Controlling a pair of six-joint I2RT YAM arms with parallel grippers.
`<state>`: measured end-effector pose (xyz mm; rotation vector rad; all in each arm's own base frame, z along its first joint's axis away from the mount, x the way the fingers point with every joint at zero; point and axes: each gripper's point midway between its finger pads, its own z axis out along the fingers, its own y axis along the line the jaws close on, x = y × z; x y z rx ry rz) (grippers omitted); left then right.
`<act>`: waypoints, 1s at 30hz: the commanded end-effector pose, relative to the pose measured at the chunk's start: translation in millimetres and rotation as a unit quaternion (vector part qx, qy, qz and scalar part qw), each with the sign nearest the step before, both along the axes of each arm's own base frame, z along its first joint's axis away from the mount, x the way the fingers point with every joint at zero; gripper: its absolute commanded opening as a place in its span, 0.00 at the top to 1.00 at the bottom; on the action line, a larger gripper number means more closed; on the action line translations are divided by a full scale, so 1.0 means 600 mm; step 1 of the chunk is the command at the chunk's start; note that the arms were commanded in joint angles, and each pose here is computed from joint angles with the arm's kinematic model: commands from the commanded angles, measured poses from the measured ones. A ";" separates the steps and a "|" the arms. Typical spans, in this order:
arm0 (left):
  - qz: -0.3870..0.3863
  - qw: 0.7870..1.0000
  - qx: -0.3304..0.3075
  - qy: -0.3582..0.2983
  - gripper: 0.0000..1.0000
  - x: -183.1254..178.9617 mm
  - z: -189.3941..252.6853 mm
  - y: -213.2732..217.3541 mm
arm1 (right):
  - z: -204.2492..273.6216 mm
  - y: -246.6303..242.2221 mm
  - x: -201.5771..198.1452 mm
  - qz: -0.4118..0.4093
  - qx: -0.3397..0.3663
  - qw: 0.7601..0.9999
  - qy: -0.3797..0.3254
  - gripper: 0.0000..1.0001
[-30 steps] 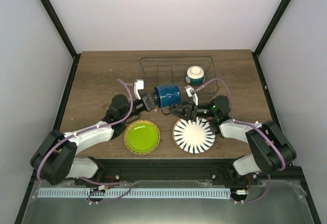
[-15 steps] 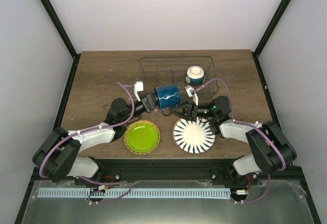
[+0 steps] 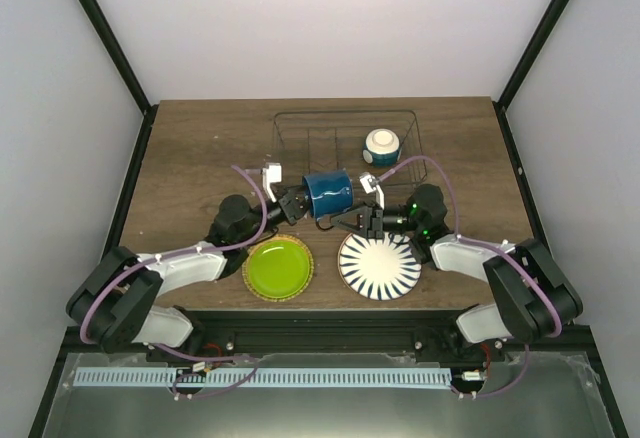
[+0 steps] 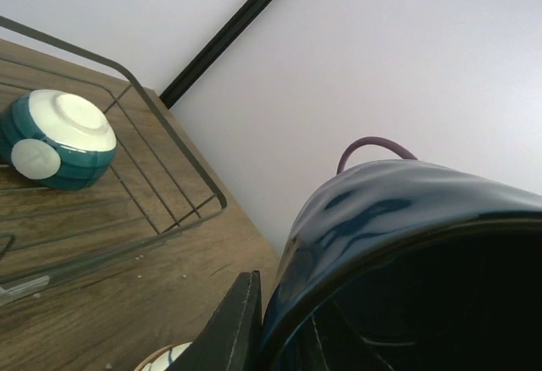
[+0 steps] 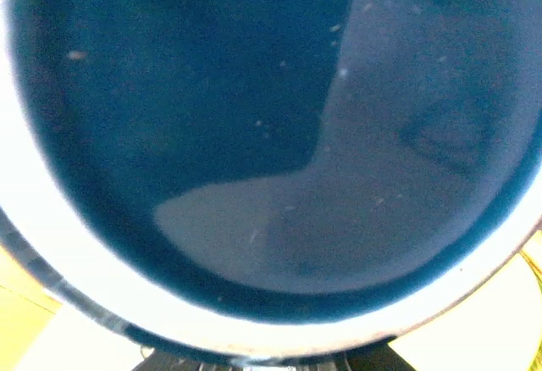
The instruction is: Load the mixed dishes into the dish rack
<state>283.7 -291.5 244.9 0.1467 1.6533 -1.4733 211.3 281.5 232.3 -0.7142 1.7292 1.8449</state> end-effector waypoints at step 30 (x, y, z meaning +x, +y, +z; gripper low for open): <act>0.045 0.990 0.099 0.093 0.49 0.001 -0.160 0.050 | 0.012 -0.020 0.077 -0.121 -0.010 0.990 -0.073 0.99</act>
